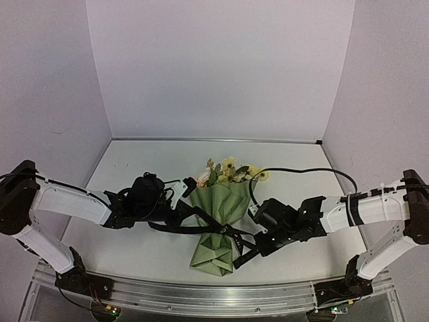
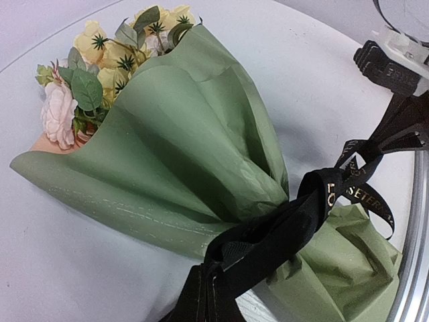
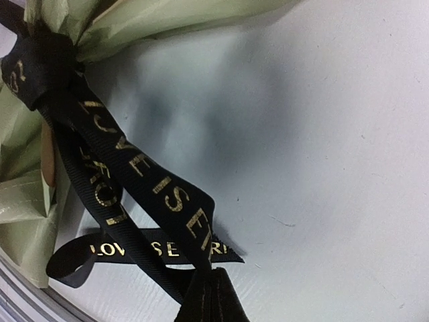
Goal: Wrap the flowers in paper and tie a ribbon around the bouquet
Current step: Tie the half-tied ribbon around the folded bouquet.
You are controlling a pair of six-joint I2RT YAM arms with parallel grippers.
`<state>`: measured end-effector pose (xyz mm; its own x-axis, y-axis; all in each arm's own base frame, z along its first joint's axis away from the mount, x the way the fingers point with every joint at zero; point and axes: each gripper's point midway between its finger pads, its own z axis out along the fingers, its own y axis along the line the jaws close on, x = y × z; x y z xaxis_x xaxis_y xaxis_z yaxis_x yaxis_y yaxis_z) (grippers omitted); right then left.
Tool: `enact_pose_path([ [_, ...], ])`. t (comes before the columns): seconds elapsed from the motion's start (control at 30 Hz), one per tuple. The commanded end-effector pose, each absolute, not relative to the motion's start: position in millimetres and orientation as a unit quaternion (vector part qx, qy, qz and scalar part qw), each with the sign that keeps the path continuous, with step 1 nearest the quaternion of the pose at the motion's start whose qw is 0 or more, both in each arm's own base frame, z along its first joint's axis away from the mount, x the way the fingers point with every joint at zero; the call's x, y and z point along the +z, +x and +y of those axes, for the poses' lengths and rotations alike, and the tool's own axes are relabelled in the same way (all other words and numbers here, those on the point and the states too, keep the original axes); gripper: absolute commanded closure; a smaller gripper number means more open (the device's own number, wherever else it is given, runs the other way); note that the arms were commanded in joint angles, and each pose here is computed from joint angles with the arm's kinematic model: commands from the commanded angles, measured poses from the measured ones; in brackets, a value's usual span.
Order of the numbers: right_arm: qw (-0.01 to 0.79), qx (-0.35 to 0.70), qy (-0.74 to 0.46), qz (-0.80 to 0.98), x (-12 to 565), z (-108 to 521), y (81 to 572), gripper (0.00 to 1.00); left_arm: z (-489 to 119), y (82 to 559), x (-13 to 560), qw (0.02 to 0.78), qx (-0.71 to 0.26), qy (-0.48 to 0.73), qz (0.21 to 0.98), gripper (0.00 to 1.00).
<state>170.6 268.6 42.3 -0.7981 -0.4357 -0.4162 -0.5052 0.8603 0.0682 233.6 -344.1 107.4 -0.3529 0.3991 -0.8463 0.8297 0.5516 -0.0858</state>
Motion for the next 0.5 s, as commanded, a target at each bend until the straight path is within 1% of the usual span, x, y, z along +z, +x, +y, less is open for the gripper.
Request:
enact_pose_path([
  [0.0, 0.212, 0.079, -0.260, 0.939, 58.1, 271.3, 177.4, 1.00, -337.1, 234.7, 118.9, 0.428, -0.271, 0.361, 0.783, 1.00],
  [0.2, 0.205, 0.071, -0.267, 0.939, 58.6, 272.4, 177.8, 1.00, -328.8, 236.5, 115.2, 0.426, -0.272, 0.325, 0.799, 1.00],
  [0.47, 0.205, 0.067, -0.273, 0.938, 62.5, 273.8, 178.9, 1.00, -327.7, 235.7, 114.0, 0.424, -0.283, 0.307, 0.804, 1.00],
])
